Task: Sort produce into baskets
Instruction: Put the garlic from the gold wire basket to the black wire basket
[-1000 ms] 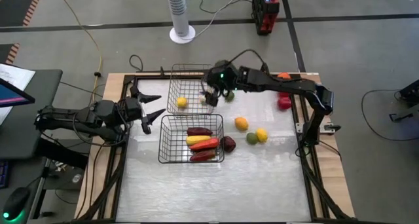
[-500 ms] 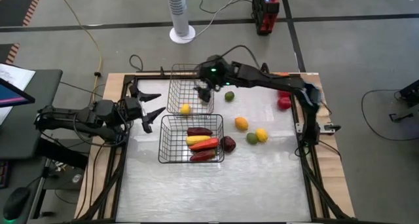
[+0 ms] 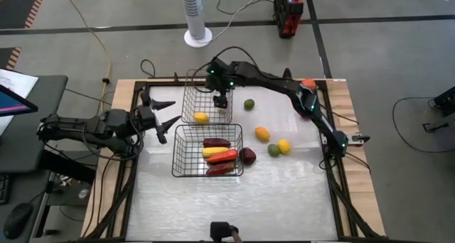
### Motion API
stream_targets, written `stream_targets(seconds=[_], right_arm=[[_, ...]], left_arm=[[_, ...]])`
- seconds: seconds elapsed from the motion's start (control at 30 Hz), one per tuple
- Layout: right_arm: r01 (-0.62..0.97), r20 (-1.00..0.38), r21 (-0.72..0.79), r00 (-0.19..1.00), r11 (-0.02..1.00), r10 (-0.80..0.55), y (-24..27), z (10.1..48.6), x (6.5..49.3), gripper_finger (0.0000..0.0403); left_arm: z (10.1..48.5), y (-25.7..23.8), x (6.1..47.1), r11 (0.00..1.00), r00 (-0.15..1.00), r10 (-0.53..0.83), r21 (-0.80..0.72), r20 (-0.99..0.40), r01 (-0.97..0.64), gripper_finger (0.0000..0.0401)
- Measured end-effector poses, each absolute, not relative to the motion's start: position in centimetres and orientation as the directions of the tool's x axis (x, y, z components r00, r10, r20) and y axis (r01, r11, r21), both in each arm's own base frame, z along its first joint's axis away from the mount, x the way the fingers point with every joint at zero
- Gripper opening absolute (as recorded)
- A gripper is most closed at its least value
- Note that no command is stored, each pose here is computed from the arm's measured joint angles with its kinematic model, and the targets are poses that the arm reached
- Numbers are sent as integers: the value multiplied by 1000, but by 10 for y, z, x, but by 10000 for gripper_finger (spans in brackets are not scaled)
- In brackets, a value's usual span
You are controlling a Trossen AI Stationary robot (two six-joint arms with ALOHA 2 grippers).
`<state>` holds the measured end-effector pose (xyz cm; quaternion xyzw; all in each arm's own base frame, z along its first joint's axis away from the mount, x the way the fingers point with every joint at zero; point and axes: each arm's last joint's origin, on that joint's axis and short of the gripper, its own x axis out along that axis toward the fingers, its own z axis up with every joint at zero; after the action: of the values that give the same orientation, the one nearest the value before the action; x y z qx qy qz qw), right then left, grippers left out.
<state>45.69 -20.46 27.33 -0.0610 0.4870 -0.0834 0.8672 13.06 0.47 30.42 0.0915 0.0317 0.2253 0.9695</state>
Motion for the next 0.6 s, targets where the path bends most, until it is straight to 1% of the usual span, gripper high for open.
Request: stream_targets(seconds=[0.13, 0.17, 0.33, 0.43, 0.6], right_arm=[[102, -862, -164, 469, 981, -193, -213, 259, 455, 340], [93, -874, -155, 451, 983, -181, -212, 252, 457, 338], [26, -888, -161, 433, 987, -156, -201, 239, 466, 333], [-24, -915, -155, 381, 988, -134, -193, 222, 471, 332], [-72, -933, -197, 320, 978, -164, -183, 204, 478, 332]], left_arm=[[301, 5, 130, 872, 886, 462, 208, -50, -443, 249], [300, 5, 130, 870, 883, 467, 209, -54, -447, 249], [300, 6, 130, 869, 881, 469, 206, -60, -449, 249], [298, 6, 130, 873, 880, 469, 195, -80, -448, 249], [296, 6, 130, 875, 878, 469, 188, -99, -446, 249]])
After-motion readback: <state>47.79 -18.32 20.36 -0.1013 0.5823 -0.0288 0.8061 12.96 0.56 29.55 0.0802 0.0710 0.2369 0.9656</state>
